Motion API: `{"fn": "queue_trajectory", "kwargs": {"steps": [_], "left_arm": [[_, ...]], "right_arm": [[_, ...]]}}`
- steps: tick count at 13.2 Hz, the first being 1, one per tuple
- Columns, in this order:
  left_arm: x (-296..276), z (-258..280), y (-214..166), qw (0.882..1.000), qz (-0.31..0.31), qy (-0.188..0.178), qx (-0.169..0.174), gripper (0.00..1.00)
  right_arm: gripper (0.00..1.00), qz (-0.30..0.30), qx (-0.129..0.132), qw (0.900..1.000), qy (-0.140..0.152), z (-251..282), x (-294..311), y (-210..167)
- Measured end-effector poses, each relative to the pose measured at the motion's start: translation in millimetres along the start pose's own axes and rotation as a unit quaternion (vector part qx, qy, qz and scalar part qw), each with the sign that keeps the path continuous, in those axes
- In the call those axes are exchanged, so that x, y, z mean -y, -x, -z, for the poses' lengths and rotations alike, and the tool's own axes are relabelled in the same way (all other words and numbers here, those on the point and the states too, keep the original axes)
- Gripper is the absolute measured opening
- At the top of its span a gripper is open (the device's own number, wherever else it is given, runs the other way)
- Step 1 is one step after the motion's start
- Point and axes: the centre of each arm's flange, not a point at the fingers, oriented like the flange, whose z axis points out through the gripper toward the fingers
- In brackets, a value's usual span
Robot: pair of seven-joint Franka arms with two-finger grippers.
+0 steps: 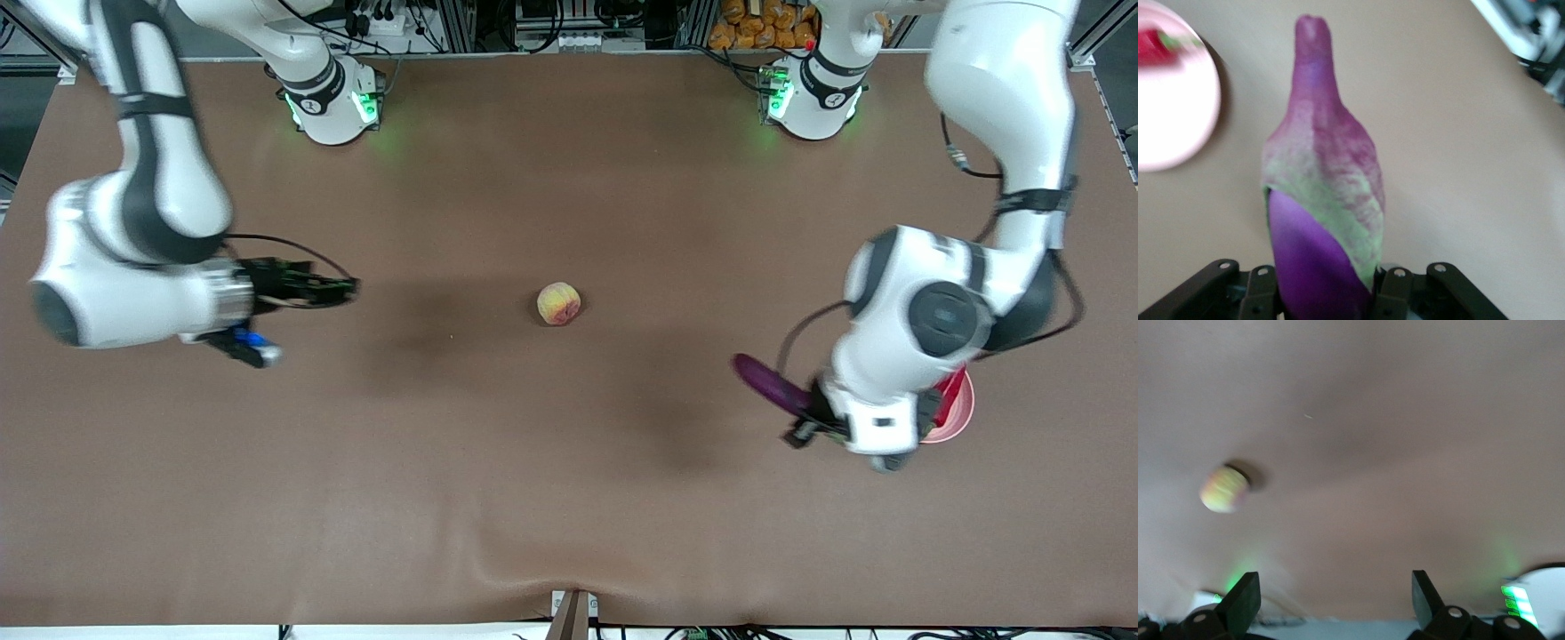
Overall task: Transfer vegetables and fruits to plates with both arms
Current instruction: 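Carry the eggplant with the left gripper while the right gripper reaches the peach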
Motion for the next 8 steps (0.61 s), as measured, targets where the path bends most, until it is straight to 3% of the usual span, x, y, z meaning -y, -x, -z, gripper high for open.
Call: {"fn": "queue_trajectory", "kwargs": {"steps": [4, 8], "left_arm": [[71, -15, -77, 0.995, -0.096, -0.026, 0.016, 0.13], [107, -56, -94, 0.967, -0.225, -0.116, 0.031, 0.12]], "right_arm": [[1.00, -0.048, -0.049, 0.997, -0.027, -53, 72, 32], [1.00, -0.094, -0.082, 0.990, -0.063, -98, 120, 47]]}}
